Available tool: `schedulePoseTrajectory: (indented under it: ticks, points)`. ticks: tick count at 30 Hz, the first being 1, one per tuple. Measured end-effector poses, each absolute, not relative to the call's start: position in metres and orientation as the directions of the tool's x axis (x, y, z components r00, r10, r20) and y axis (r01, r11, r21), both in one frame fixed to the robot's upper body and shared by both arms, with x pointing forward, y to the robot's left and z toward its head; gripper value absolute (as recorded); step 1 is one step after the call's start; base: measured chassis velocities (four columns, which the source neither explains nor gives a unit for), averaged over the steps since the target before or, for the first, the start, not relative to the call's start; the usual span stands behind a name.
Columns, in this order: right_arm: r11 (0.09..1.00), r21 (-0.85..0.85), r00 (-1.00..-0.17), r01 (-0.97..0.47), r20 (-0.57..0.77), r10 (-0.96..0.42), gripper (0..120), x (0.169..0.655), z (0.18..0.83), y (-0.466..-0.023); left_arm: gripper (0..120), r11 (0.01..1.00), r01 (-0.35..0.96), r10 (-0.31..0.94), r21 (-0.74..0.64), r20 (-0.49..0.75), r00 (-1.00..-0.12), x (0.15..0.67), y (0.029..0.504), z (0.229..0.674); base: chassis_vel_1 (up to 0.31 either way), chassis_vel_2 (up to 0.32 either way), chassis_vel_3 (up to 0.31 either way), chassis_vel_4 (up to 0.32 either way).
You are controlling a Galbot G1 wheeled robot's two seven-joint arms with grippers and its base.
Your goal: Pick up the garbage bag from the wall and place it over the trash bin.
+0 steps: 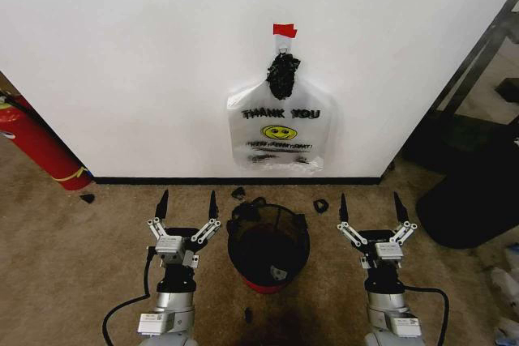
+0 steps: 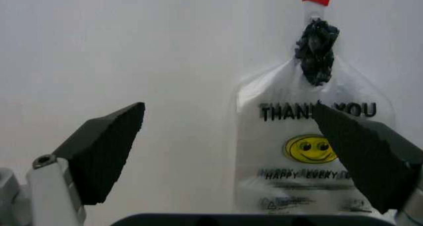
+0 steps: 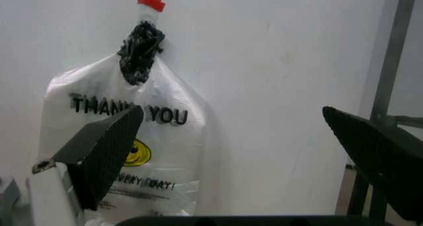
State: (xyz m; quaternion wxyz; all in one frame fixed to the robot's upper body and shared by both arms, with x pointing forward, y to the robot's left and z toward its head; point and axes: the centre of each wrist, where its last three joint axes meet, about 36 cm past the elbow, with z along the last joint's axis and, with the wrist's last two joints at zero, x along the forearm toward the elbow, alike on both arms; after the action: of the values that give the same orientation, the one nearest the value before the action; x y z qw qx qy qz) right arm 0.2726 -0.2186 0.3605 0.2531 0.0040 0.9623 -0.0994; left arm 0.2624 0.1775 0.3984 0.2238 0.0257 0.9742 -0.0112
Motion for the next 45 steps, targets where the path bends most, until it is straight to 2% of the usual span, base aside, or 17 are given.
schedulePoseTrajectory:
  ticks: [34,45]
  points:
    - [0.975,-0.217,-0.87,0.052,-0.49,-0.062,100,0.279,0.358,-0.214,100,0.998,0.067,0.061,0.002,-0.433,-0.9,0.266,0.182,0.395,0.0,0.0,0.0,0.0]
    - [0.984,-0.173,-0.876,0.031,-0.479,-0.056,100,0.287,0.361,-0.207,100,0.998,0.069,0.063,0.002,-0.432,-0.9,0.266,0.181,0.395,0.0,0.0,0.0,0.0]
